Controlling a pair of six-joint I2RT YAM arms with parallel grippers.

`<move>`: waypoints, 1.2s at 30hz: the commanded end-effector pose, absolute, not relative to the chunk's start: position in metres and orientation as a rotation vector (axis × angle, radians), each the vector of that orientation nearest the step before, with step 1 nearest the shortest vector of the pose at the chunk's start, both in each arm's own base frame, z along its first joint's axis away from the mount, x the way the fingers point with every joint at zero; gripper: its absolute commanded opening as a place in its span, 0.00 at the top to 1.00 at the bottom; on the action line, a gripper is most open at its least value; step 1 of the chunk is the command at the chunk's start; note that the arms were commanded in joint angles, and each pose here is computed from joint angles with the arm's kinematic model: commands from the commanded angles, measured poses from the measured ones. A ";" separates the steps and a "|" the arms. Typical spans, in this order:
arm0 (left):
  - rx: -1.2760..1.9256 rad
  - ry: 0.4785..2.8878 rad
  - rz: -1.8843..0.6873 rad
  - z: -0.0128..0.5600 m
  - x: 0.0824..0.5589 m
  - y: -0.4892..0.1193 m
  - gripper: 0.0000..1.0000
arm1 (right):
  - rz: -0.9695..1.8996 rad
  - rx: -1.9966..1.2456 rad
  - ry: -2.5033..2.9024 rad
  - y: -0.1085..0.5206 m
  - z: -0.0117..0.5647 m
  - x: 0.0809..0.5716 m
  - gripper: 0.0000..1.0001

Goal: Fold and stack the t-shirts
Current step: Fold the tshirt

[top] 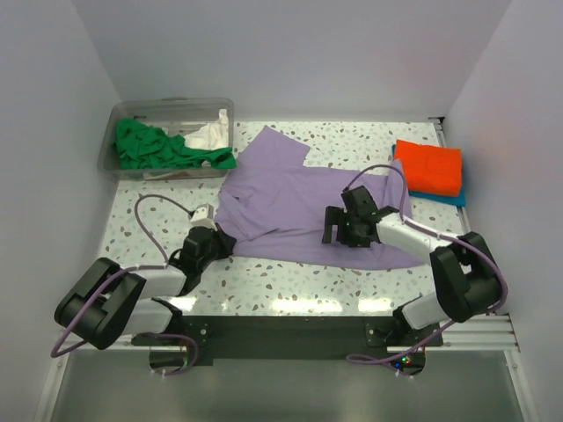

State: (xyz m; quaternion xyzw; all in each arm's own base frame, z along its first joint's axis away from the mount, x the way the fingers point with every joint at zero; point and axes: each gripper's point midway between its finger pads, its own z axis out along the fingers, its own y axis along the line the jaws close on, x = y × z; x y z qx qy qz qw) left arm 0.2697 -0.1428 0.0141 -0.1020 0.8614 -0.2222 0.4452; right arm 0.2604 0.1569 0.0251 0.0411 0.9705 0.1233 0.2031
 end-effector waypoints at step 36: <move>-0.298 2.068 -0.670 0.046 0.241 -0.151 0.95 | 0.359 0.049 2.755 0.165 0.015 0.203 0.10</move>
